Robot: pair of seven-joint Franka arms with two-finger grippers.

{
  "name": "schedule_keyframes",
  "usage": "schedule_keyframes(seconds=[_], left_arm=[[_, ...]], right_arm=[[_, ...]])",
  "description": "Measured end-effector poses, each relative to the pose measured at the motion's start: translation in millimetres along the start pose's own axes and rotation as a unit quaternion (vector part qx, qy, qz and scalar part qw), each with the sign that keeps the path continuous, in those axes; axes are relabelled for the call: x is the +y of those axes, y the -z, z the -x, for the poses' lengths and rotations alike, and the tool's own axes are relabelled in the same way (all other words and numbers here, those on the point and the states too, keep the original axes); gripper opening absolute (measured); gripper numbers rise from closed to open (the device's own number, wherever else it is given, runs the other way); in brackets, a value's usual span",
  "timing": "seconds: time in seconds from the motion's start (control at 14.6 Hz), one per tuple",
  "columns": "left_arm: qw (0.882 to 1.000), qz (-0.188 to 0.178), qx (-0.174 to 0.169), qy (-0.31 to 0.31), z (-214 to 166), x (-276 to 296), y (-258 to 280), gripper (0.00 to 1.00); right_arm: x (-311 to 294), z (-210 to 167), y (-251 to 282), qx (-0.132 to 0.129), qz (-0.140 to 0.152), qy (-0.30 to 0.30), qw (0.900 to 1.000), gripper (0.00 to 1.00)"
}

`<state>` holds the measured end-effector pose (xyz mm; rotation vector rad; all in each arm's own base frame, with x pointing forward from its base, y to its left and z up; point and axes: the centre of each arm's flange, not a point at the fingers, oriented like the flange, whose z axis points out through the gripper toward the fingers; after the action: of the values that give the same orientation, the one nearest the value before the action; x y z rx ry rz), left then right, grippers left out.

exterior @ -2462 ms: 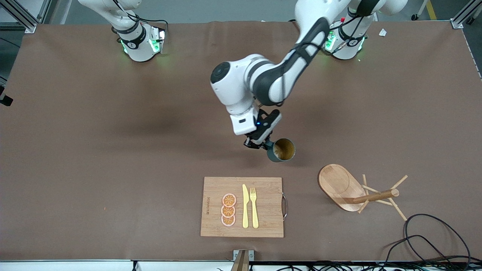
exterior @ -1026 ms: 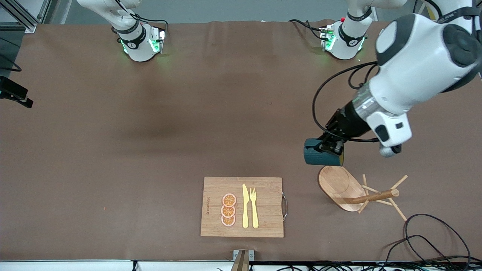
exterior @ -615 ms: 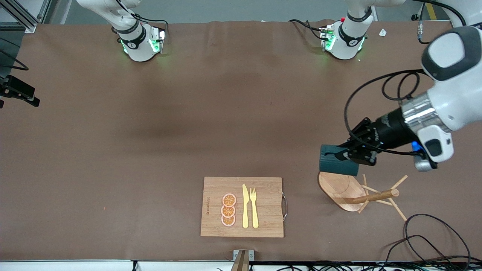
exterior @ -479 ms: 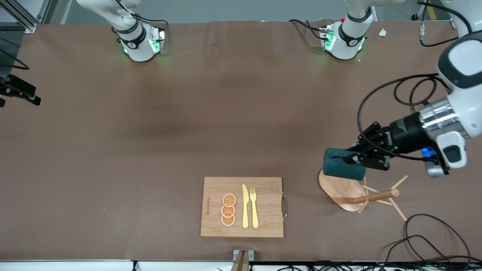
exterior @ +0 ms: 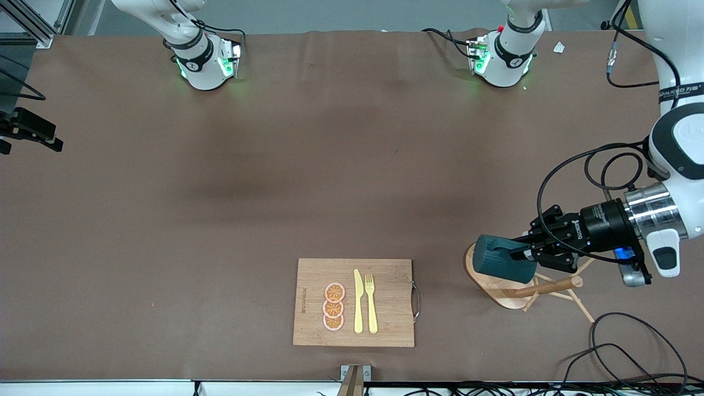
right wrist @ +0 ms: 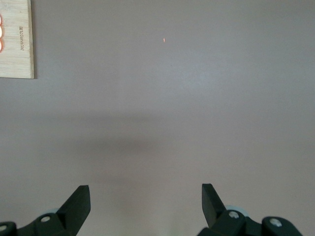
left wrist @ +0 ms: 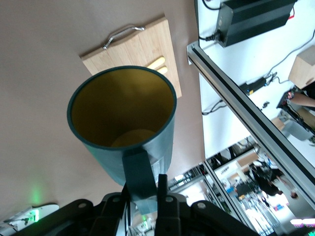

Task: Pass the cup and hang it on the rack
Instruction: 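Hook the mug handle onto a rack peg with the left gripper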

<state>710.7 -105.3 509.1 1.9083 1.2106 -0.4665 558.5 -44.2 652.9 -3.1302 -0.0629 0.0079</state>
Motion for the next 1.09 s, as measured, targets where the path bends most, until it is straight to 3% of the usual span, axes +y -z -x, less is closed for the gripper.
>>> schedule_keyframes(seconds=[0.41,1.09], left_arm=[[0.998,0.004,-0.055,0.041,-72,-23,-9,0.21],[0.994,-0.007,-0.072,0.078,-123,-47,-9,0.21]], right_arm=[[0,0,0,0.000,0.000,0.000,1.000,1.00],[0,0,0,0.000,0.000,0.000,1.000,1.00]])
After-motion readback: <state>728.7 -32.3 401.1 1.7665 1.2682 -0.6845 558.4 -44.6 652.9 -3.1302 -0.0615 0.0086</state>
